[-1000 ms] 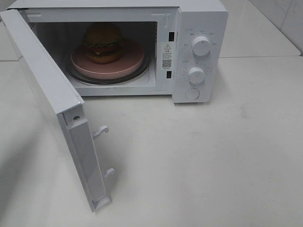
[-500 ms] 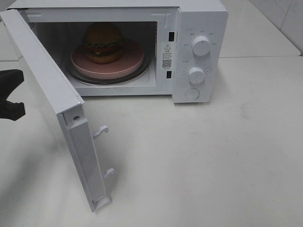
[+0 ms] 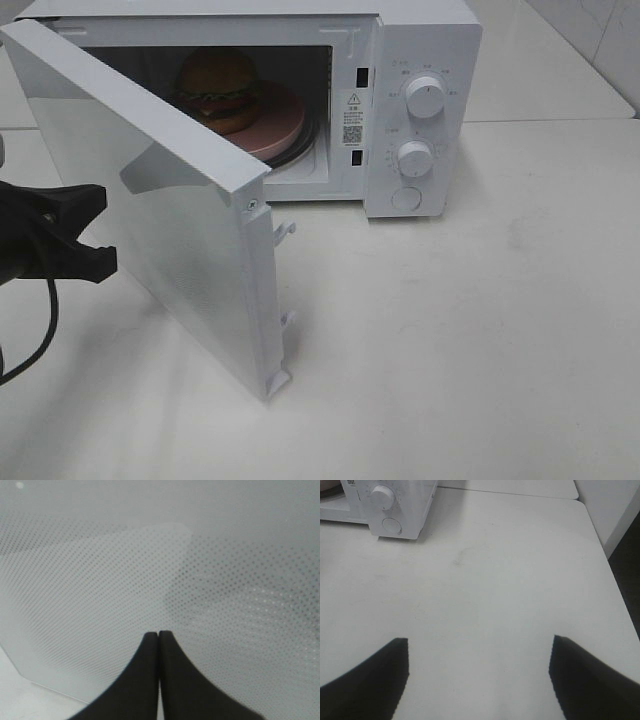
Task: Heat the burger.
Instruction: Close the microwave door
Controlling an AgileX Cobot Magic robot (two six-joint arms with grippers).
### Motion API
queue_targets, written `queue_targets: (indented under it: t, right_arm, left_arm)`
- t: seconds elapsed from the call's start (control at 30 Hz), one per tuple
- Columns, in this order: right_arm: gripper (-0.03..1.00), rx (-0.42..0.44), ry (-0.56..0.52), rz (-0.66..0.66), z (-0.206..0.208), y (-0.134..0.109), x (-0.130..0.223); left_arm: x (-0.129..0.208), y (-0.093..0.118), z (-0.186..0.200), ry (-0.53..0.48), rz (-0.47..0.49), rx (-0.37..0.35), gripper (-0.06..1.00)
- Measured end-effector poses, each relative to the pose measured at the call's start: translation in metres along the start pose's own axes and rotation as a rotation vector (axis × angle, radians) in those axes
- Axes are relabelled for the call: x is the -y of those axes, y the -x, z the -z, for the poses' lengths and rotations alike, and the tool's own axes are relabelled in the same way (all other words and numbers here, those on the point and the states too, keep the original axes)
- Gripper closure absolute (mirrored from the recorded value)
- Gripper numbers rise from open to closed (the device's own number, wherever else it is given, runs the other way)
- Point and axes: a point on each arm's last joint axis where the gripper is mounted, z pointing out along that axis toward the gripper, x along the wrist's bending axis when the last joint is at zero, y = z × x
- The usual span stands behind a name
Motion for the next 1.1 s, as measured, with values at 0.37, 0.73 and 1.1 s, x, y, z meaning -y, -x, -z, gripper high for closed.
queue_targets:
  t: [0.37,0.73,1.1]
  right_arm:
    - [0.20,0.000,0.000,0.000,0.000,0.000,0.000]
    - [0.20,0.000,0.000,0.000,0.000,0.000,0.000]
    - [0.20,0.000,0.000,0.000,0.000,0.000,0.000]
  left_arm:
    - [-0.014,0.025,-0.038,0.050,0.031,0.016,0.94]
    - [-0.023,0.049,-0.076,0.068,0.080,0.025,0.94]
    - [-0.043,0.078,-0.120,0.074,0.043,0.019,0.94]
